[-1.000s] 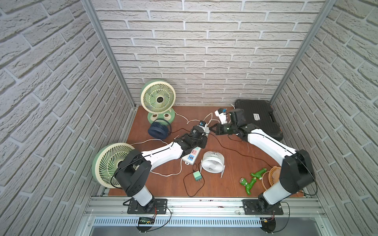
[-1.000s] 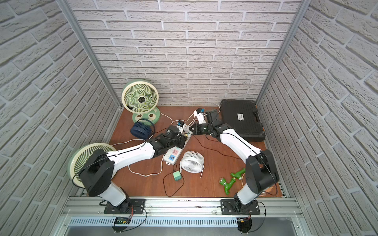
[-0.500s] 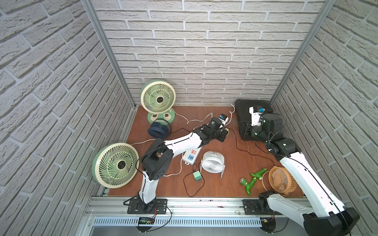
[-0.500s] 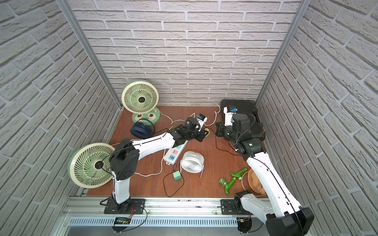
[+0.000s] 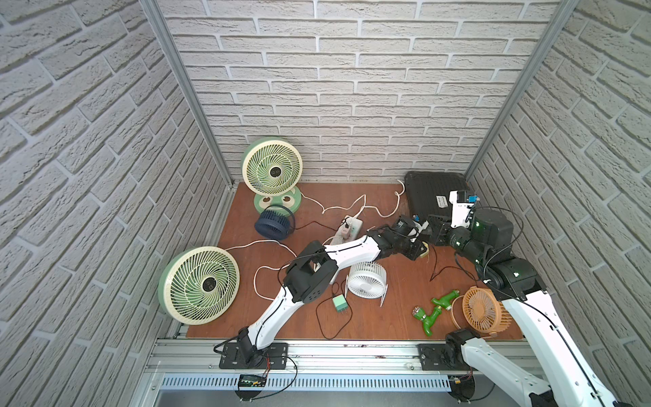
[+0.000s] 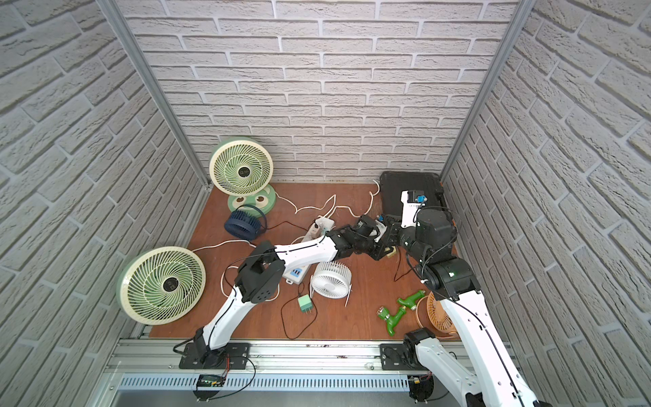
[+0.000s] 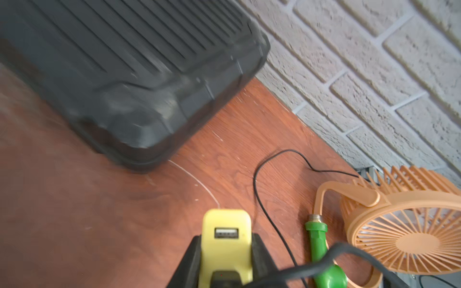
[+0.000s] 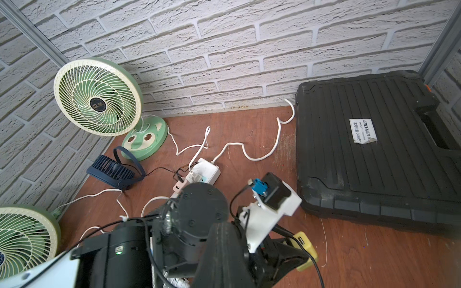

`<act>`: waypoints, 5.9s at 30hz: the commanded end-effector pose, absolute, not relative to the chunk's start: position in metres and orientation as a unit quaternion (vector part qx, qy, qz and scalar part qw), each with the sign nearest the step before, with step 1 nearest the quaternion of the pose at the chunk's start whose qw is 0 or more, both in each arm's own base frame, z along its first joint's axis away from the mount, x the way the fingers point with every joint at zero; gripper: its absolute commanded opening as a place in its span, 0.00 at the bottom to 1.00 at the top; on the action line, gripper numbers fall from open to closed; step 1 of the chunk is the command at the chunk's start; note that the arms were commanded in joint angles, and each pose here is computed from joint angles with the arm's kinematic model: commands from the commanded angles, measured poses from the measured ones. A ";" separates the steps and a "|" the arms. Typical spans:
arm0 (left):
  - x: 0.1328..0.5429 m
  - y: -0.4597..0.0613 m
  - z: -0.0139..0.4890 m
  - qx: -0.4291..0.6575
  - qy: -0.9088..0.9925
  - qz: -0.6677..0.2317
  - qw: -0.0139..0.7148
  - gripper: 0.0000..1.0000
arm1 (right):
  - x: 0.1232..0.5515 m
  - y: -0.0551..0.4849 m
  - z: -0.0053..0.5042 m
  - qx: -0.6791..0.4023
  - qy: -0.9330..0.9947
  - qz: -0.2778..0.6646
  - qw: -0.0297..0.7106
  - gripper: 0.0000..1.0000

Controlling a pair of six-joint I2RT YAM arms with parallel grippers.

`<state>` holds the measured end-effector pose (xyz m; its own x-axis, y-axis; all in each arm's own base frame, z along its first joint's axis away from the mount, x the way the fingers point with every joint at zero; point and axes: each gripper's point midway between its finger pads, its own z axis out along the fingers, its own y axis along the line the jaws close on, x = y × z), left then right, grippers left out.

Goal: Unplug the desk fan from the power strip
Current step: Place the plug at the center of the board, then remove the plug from the socket.

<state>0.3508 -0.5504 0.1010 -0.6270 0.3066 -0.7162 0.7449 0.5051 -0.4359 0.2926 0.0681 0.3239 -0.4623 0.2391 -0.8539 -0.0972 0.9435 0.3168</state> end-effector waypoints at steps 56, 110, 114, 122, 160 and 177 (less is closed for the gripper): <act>0.371 -0.309 0.161 0.211 0.863 -0.187 0.418 0.65 | 0.385 0.160 0.222 -0.037 0.877 0.336 0.342 0.03; 0.382 -0.233 0.088 0.097 0.885 -0.125 0.438 0.49 | 0.424 0.280 0.038 -0.104 0.910 0.370 0.152 0.03; 0.391 -0.237 0.087 0.094 0.885 -0.126 0.438 0.49 | 0.423 0.280 0.034 -0.102 0.912 0.369 0.147 0.03; 0.404 -0.240 0.075 0.091 0.891 -0.116 0.429 0.44 | 0.421 0.279 0.029 -0.100 0.914 0.368 0.141 0.03; 0.414 -0.255 0.065 0.155 0.888 -0.017 0.432 0.00 | 0.416 0.268 0.006 -0.063 0.936 0.331 0.105 0.03; 0.415 -0.254 0.064 0.114 0.895 -0.077 0.425 0.00 | 0.410 0.263 0.004 -0.056 0.945 0.311 0.088 0.03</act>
